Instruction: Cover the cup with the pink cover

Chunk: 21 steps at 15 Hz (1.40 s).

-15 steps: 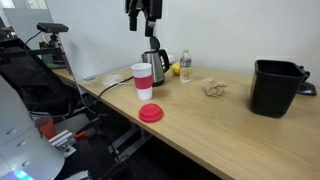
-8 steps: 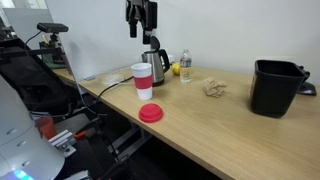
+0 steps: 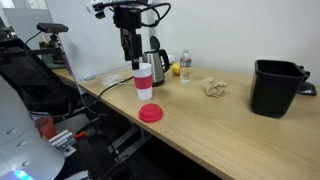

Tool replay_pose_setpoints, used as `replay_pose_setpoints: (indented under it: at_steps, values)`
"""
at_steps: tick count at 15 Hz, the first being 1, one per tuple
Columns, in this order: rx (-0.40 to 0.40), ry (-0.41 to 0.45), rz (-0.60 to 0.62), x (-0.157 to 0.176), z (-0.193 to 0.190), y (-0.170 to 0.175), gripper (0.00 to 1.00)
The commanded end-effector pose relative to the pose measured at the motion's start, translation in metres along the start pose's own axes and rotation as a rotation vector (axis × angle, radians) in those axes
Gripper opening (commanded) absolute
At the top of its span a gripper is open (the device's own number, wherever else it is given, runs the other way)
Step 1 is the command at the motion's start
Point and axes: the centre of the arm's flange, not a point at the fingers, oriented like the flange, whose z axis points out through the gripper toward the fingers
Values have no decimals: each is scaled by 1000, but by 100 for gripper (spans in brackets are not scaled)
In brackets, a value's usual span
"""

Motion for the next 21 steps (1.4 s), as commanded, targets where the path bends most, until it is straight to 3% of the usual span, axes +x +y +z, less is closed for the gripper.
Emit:
replay_pose_setpoints:
  at_steps: [1,3,4,11,21]
  values:
    - [-1,58,71,-3,26,4,100]
    - [-1,79,89,5,30,4,100]
    - [3,58,61,12,11,0,100]
    - [1,64,72,17,17,0,100]
    - [-54,82,150,33,79,16,100]
